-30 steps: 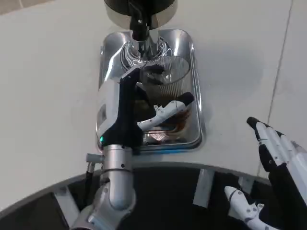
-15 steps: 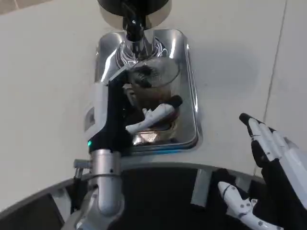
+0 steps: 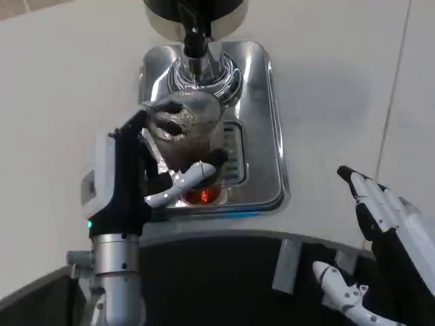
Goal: Grasp the cup under the faucet to collect the drink, then remove the cup.
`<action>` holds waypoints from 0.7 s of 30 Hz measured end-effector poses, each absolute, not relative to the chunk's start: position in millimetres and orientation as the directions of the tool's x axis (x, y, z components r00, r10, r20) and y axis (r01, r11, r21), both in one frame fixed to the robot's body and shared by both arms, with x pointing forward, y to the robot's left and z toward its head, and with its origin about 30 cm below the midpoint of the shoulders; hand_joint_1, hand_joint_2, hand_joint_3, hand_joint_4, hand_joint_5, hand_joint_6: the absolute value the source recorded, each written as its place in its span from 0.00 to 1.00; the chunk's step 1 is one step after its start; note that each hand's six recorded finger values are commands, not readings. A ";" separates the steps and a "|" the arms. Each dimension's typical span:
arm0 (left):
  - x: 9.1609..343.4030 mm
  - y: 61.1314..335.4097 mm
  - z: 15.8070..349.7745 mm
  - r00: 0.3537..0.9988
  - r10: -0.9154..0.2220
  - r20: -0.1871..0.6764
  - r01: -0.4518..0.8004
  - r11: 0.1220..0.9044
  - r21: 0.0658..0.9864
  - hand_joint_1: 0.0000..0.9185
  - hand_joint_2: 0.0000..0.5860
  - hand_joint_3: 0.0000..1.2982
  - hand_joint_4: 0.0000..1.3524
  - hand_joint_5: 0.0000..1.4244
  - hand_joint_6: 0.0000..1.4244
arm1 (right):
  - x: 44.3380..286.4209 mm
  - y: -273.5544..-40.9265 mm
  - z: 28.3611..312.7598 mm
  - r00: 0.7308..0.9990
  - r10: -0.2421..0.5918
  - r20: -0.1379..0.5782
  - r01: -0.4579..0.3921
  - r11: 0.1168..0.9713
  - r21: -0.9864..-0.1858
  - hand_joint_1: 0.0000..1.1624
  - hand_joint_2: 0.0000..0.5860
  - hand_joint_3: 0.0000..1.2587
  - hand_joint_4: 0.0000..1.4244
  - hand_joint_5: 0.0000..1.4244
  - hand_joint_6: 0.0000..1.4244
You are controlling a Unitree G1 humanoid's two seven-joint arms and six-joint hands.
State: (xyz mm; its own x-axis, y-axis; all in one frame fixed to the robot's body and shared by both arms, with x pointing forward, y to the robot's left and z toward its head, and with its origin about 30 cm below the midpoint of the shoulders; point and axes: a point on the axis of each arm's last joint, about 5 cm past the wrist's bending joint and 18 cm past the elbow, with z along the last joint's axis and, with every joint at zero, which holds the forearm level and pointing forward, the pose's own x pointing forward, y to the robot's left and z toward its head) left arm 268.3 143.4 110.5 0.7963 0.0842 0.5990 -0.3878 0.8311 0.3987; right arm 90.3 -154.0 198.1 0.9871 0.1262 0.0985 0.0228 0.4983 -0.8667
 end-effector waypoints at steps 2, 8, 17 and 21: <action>263.6 145.3 113.7 0.783 0.084 0.616 -0.392 0.835 0.385 0.85 0.12 0.91 0.87 0.89 1.00 | 90.3 -154.7 198.4 0.983 0.146 0.107 0.024 0.478 -0.878 0.22 0.84 0.00 0.00 0.00 0.00; 244.7 157.4 117.2 0.765 0.063 0.642 -0.396 0.831 0.391 0.85 0.12 0.91 0.87 0.89 1.00 | 90.9 -156.3 199.5 0.971 0.210 0.114 0.016 0.418 -0.908 0.23 0.84 0.00 0.00 0.00 0.00; 214.1 177.1 111.0 0.786 0.043 0.616 -0.394 0.804 0.446 0.85 0.12 0.91 0.87 0.89 1.00 | 102.1 -158.6 200.9 0.944 0.299 0.137 0.020 0.363 -0.932 0.23 0.86 0.00 0.00 0.00 0.00; 201.6 180.8 113.3 0.784 0.028 0.621 -0.389 0.801 0.455 0.85 0.12 0.91 0.87 0.89 1.00 | 104.5 -159.8 200.0 0.935 0.321 0.149 0.035 0.336 -0.941 0.23 0.89 0.00 0.00 0.00 0.00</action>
